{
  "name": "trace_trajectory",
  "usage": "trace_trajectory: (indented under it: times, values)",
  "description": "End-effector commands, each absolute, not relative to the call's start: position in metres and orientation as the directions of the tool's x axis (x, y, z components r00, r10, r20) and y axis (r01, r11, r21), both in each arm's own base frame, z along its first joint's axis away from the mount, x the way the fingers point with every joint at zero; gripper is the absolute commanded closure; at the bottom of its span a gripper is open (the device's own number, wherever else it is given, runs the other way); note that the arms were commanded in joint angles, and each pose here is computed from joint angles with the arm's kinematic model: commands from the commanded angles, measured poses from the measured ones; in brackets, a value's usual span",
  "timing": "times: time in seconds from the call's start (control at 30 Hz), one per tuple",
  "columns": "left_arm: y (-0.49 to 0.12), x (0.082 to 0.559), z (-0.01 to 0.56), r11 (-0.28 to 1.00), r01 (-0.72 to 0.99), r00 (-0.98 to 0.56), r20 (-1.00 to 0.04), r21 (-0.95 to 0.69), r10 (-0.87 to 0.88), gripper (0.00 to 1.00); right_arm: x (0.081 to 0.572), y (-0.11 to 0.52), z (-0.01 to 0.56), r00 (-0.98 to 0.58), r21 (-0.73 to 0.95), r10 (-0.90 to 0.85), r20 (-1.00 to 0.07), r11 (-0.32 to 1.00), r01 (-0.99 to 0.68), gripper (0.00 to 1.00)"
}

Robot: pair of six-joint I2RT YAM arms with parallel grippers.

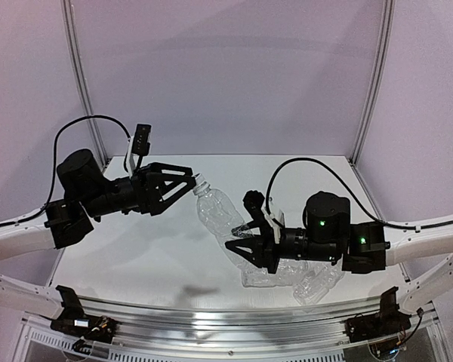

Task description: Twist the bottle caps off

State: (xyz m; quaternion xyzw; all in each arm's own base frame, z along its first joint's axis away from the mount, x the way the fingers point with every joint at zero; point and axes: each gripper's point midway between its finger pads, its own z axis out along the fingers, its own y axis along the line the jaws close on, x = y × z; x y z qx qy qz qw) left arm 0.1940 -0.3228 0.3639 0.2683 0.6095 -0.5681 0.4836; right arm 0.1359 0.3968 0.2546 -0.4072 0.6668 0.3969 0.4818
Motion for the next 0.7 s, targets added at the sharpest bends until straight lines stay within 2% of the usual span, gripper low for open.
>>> trace_trajectory:
  times: [0.0, 0.27, 0.4, 0.53, 0.67]
  values:
    - [-0.322, 0.164, 0.373, 0.113, 0.939, -0.299, -0.934, -0.325, -0.197, 0.07, 0.118, 0.401, 0.260, -0.214, 0.174, -0.147, -0.966, 0.248, -0.953, 1.00]
    - [-0.324, 0.154, 0.379, 0.096, 0.954, -0.264, -0.946, -0.285, -0.188, 0.25, 0.114, 0.404, 0.259, -0.219, 0.181, -0.157, -0.963, 0.224, -0.958, 1.00]
    - [-0.329, 0.155, 0.376, 0.096, 0.953, -0.270, -0.947, -0.289, -0.173, 0.39, 0.114, 0.405, 0.258, -0.220, 0.182, -0.161, -0.962, 0.222, -0.958, 1.00]
    - [-0.331, 0.155, 0.375, 0.095, 0.953, -0.269, -0.948, -0.287, -0.168, 0.61, 0.115, 0.405, 0.258, -0.219, 0.180, -0.161, -0.962, 0.225, -0.958, 1.00]
    - [-0.329, 0.157, 0.375, 0.117, 0.949, -0.272, -0.948, -0.293, -0.165, 0.69, 0.116, 0.404, 0.258, -0.218, 0.178, -0.161, -0.963, 0.232, -0.956, 1.00]
